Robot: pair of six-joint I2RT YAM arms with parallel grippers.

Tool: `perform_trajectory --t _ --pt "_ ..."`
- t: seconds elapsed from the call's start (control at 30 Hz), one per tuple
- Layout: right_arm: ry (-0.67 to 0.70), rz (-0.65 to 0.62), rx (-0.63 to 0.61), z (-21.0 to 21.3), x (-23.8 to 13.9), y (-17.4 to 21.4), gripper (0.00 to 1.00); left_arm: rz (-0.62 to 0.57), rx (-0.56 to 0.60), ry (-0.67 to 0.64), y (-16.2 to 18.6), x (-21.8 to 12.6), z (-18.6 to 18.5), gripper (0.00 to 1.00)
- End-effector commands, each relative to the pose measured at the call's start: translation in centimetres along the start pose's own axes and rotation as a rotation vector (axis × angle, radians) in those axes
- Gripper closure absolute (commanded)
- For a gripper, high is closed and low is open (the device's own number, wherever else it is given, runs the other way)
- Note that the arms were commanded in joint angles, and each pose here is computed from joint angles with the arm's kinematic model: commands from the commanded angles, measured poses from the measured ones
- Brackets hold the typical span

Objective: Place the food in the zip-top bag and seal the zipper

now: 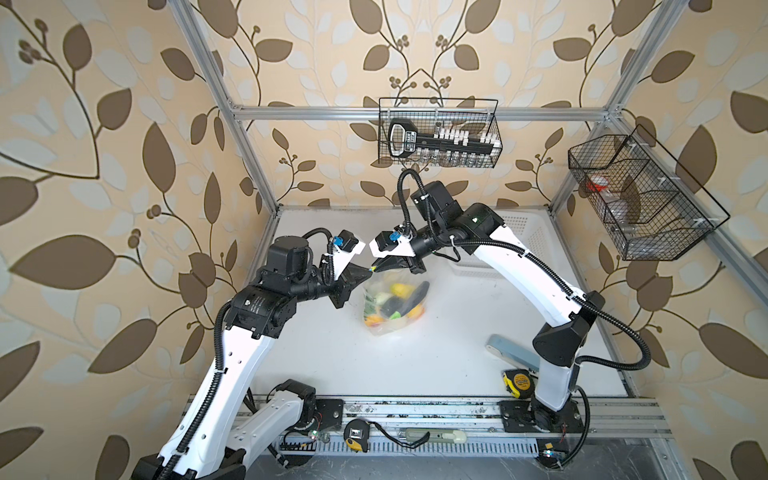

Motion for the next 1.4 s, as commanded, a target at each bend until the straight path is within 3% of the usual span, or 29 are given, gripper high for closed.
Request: perform_trajectory --t 0.0,1.37 --pt "-0.021 -0.008 0.008 0.0 -0.1 -0.1 0.9 -0.04 0.034 -0.007 -0.4 -0.2 -0.2 1.0" --pt "0.004 0.044 0.034 0.1 -2.5 1.1 0.91 -0.062 0.008 -0.201 0.5 -0.7 0.8 1.0"
Point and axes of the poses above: each gripper's point midway between its finger pads, its own x axis out along the fingers, its own z axis along the line the jaws close on, y = z × x, the point moved 10 cm from there along -x, back along the fingers, and after that the axes turned 9 degrees about -x, right-handed, at the moved point
